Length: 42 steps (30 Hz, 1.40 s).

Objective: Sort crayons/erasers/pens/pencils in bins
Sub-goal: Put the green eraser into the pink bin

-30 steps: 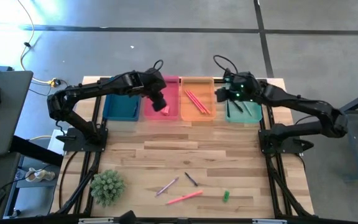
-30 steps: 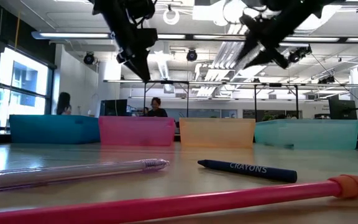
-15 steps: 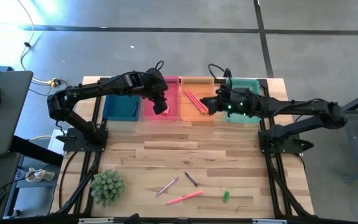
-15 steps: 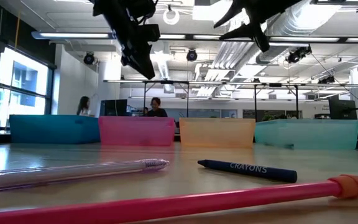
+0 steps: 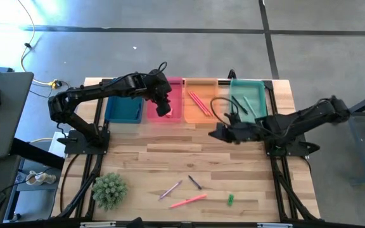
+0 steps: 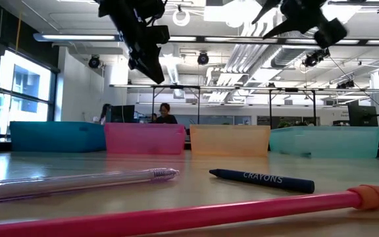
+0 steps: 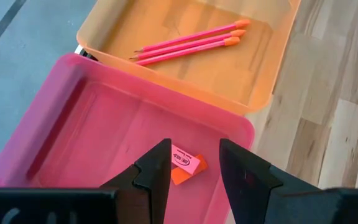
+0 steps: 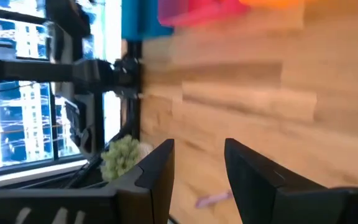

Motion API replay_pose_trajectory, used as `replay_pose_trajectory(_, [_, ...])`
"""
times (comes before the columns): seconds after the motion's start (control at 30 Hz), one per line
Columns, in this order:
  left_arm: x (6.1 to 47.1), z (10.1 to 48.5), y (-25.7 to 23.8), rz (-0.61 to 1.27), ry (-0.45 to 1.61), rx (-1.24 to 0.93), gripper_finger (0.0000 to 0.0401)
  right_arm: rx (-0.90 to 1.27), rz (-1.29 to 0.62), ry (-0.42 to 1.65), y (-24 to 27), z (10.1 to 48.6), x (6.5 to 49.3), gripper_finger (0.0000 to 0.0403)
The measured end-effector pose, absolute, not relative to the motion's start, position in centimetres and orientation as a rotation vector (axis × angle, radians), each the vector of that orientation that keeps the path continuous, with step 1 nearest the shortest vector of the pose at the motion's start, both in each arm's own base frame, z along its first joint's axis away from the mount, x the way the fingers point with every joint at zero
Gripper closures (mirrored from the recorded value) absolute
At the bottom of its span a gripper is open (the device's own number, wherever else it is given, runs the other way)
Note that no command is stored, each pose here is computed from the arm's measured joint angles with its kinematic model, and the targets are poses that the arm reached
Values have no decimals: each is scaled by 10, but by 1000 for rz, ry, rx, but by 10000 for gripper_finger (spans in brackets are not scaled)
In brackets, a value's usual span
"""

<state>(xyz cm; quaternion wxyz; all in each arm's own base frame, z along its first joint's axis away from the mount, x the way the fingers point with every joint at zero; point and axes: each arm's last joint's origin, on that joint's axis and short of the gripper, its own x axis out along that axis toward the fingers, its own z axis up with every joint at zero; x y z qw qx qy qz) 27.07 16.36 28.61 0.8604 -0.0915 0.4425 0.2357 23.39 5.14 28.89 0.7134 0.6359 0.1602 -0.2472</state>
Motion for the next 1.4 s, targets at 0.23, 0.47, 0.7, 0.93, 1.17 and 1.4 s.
replay_pose_trajectory(0.23, [271,286,164,495,928,-193,279,1494,-533,439,77,285,223,270])
replay_pose_trajectory(0.47, [271,286,164,502,930,-189,279,1539,-424,442,105,288,219,270])
replay_pose_trajectory(0.7, [271,286,164,519,925,-212,279,1550,-376,491,133,279,226,270])
replay_pose_trajectory(0.93, [270,286,164,520,925,-215,279,1422,-472,655,153,301,237,270])
replay_pose_trajectory(1.17, [270,286,164,540,915,-252,279,1263,-742,900,169,292,236,270])
replay_pose_trajectory(1.4, [270,286,164,540,915,-252,279,1209,-842,1043,193,262,242,270])
